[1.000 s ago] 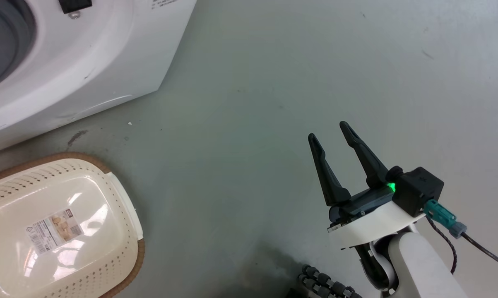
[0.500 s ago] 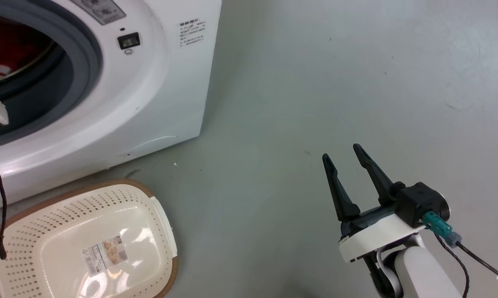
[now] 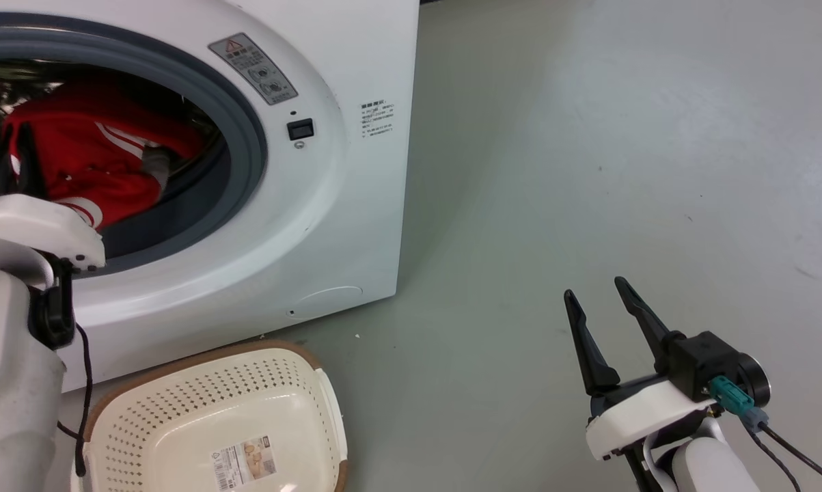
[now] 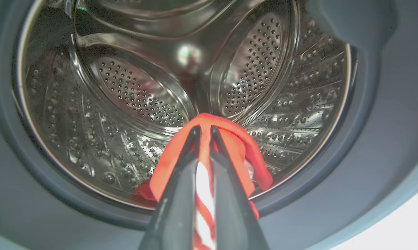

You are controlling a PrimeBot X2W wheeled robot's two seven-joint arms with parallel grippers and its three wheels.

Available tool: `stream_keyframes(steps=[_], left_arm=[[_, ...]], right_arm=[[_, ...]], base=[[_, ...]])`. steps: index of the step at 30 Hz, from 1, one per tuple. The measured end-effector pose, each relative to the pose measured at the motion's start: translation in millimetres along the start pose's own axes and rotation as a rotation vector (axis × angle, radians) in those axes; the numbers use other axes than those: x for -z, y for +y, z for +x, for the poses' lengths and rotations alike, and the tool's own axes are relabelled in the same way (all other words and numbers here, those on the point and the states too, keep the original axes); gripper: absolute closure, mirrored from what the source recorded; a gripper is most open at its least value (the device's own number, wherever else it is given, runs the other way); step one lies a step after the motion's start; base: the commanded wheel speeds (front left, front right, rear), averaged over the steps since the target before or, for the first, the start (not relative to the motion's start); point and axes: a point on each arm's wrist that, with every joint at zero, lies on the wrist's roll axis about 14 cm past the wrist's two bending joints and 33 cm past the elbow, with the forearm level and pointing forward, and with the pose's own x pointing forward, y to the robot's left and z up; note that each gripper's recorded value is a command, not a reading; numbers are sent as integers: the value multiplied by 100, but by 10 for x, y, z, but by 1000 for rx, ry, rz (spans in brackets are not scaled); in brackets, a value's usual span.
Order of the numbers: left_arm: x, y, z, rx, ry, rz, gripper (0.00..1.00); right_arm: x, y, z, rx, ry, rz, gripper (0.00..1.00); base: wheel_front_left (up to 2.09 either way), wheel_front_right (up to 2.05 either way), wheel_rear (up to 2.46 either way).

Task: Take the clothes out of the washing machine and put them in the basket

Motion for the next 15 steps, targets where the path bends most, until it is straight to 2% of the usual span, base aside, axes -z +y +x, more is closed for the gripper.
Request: stream_keyframes(steps=[15], left_arm=[[-527, -35, -902, -2, -159, -11, 100]], right_arm=[[-154, 209, -147, -60, -20, -1, 0]], base=[[0, 0, 0]])
